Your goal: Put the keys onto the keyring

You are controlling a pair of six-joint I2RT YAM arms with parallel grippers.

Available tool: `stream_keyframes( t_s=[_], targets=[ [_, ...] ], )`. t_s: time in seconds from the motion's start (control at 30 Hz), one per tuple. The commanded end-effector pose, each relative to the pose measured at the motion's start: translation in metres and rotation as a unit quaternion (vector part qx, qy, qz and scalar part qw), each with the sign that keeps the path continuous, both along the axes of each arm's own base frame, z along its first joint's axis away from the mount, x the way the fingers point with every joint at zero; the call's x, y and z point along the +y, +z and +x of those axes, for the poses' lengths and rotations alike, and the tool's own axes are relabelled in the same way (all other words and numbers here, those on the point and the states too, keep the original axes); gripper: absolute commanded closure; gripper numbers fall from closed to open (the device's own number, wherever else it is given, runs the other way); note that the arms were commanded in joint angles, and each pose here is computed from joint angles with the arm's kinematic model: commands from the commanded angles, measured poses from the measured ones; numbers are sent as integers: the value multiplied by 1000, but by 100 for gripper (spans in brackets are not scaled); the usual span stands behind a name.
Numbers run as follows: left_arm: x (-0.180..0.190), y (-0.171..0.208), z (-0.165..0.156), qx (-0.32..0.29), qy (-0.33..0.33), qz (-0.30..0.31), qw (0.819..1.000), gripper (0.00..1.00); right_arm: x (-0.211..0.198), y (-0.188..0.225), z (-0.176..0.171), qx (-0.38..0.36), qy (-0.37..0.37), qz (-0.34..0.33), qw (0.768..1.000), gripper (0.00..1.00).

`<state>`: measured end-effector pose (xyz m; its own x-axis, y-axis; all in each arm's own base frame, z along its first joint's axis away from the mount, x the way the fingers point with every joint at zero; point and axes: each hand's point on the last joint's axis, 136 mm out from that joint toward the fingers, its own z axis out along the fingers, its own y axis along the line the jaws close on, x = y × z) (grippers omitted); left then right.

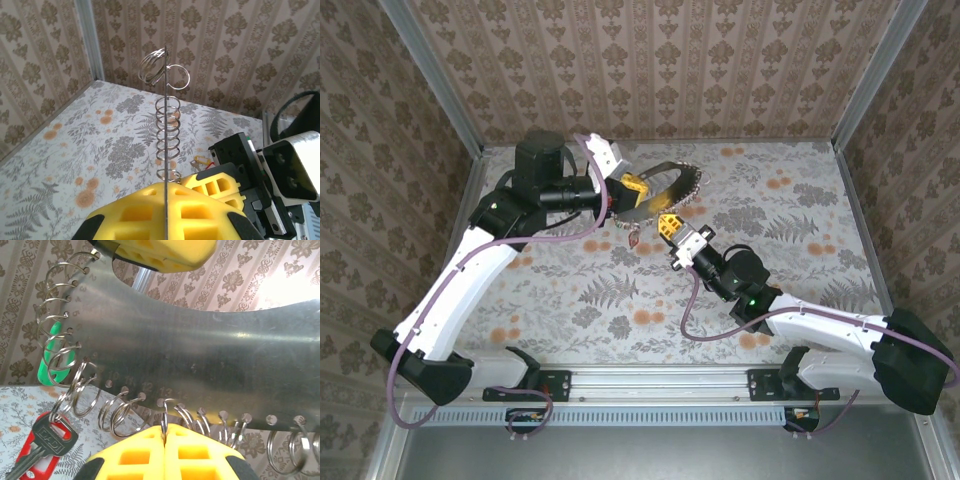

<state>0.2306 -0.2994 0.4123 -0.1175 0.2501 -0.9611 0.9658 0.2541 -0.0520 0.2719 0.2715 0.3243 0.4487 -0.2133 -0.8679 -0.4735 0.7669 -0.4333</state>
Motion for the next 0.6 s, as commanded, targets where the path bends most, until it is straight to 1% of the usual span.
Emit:
stream_keyframes(
  t_s=[0.0,0.13,0.23,0.3,0.4,0.5,0.57],
  targets=[
    [9,18,12,0,55,-33,998,100,-7,15,1,2,-14,33,999,100],
    [9,12,25,52,76,-62,994,100,-6,15,2,24,-5,44,999,100],
    [9,-1,40,115,108,-89,984,100,-5,13,2,49,10,55,997,100],
    [14,-13,51,160,132,-105,973,100,-7,8,6,73,10,61,995,100],
    [26,-27,65,208,161,-128,956,100,-13,-3,10,107,19,69,992,100],
    [34,-35,73,245,170,-160,941,100,-18,-9,14,143,33,77,986,100],
    [33,-44,75,271,169,-175,931,95,-18,-14,16,156,36,73,984,100]
  ],
)
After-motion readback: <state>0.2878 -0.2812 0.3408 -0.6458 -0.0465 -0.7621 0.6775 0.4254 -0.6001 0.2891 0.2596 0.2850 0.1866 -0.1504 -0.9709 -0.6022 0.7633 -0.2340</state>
